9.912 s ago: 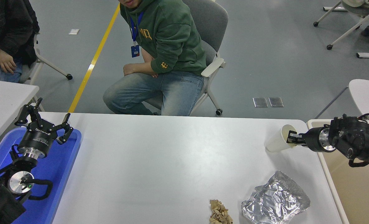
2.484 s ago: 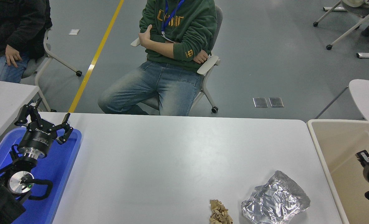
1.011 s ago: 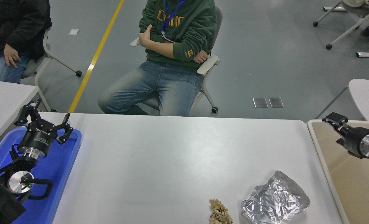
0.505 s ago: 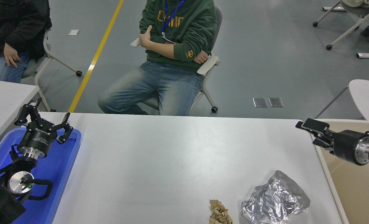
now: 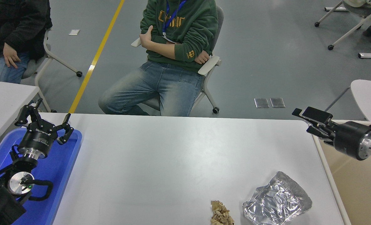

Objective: Clean the table surface

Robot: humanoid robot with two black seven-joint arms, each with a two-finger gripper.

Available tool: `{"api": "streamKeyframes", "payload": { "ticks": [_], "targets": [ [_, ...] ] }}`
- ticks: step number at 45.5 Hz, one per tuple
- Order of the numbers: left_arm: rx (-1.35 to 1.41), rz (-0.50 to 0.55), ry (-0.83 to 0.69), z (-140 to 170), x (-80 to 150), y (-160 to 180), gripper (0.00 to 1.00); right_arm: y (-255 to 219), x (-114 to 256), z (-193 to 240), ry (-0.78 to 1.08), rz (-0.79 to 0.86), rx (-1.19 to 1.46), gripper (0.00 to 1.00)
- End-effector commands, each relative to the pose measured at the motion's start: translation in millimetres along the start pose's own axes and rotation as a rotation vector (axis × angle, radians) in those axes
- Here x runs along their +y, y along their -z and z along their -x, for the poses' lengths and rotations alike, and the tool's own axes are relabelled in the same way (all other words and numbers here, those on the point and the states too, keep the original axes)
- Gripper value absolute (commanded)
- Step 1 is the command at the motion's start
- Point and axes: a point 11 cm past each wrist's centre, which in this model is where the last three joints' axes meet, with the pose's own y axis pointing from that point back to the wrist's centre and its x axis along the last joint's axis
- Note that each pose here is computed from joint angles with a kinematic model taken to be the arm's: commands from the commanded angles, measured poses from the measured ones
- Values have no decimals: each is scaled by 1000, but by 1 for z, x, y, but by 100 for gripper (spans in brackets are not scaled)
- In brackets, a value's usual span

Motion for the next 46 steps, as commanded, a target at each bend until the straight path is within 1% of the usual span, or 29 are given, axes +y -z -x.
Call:
{"api": "streamKeyframes", "payload": {
  "ticks": [1,6,15,20,29,33,46],
  "targets": [
    [0,0,0,0,0,0,100,3,-36,0,-154,-37,-86,98],
    [0,0,0,0,0,0,100,1,-55,3,-222,-49,-106,98],
    [0,0,0,0,0,0,100,-23,-97,12,-341,-17,-149,98],
    [0,0,0,0,0,0,100,-29,-112,24,-364,-6,-196,98],
    [0,0,0,0,0,0,100,-16,-126,49,-380,-38,-446,97],
    [0,0,0,0,0,0,100,-19,-128,55,-392,-20,-572,97],
    [0,0,0,0,0,0,100,-7,-136,69,-410,-68,-772,97]
  ]
}}
